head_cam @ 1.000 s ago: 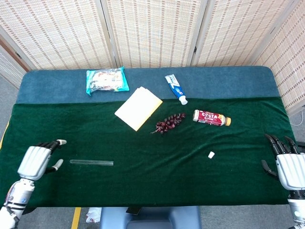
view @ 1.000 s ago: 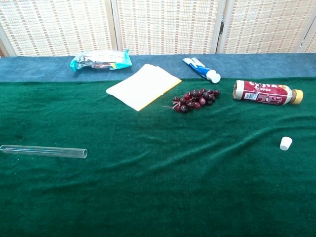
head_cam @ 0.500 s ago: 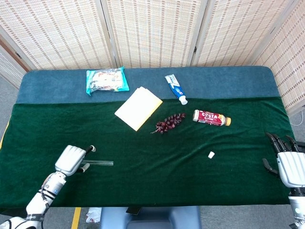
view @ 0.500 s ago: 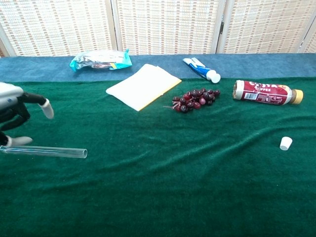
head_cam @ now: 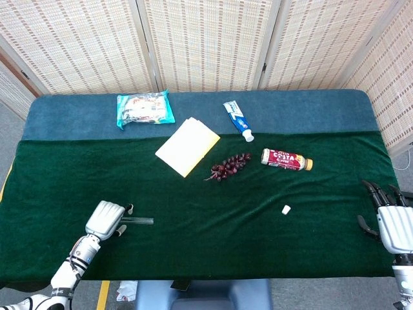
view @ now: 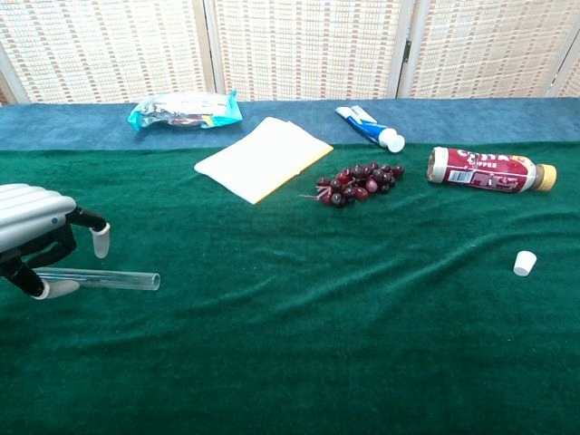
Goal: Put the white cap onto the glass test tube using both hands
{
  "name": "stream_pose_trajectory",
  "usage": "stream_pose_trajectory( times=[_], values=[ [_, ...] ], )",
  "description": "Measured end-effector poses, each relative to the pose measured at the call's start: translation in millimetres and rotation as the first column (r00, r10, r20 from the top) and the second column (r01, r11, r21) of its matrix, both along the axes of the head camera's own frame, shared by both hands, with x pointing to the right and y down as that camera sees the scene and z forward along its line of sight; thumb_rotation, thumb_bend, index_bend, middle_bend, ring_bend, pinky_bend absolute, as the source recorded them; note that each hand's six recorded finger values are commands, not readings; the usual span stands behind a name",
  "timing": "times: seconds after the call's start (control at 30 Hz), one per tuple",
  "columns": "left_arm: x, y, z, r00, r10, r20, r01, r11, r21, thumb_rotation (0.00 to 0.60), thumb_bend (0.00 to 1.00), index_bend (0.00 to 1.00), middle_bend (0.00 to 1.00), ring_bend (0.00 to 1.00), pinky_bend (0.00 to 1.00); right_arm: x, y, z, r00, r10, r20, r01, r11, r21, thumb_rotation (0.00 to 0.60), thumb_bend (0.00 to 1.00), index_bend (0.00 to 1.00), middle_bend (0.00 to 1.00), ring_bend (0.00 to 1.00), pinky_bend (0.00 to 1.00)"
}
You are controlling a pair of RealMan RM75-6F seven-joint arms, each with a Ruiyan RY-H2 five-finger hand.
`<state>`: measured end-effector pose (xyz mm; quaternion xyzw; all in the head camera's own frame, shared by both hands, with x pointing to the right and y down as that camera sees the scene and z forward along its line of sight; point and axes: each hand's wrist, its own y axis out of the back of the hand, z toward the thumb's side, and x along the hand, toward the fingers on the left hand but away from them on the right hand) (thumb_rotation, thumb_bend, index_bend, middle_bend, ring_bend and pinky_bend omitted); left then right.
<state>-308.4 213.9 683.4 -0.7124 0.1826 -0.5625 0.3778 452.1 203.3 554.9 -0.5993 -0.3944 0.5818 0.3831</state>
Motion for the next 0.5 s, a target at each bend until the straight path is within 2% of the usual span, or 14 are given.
stream_pose_trajectory(
  times=[0.2, 0.5],
  values=[
    [-5, 4, 6, 0.999, -0.038, 0.031, 0.038, 0.999, -0.011, 0.600, 0.33, 0.46, 0.91, 0.89, 0.83, 1, 0, 1, 1.000, 0.002, 0.003, -0.002, 1.000, -0.002, 0.600, 0.40, 0.11, 0.20, 0.29, 0.12],
    [-5, 4, 12, 0.998, -0.050, 0.049, 0.051, 0.998, -0.028, 0.600, 0.33, 0.47, 0.91, 0.89, 0.83, 4, 0, 2, 1.000, 0.011, 0.003, -0.011, 1.000, -0.003, 0.600, 0.40, 0.11, 0.20, 0.30, 0.12]
  ],
)
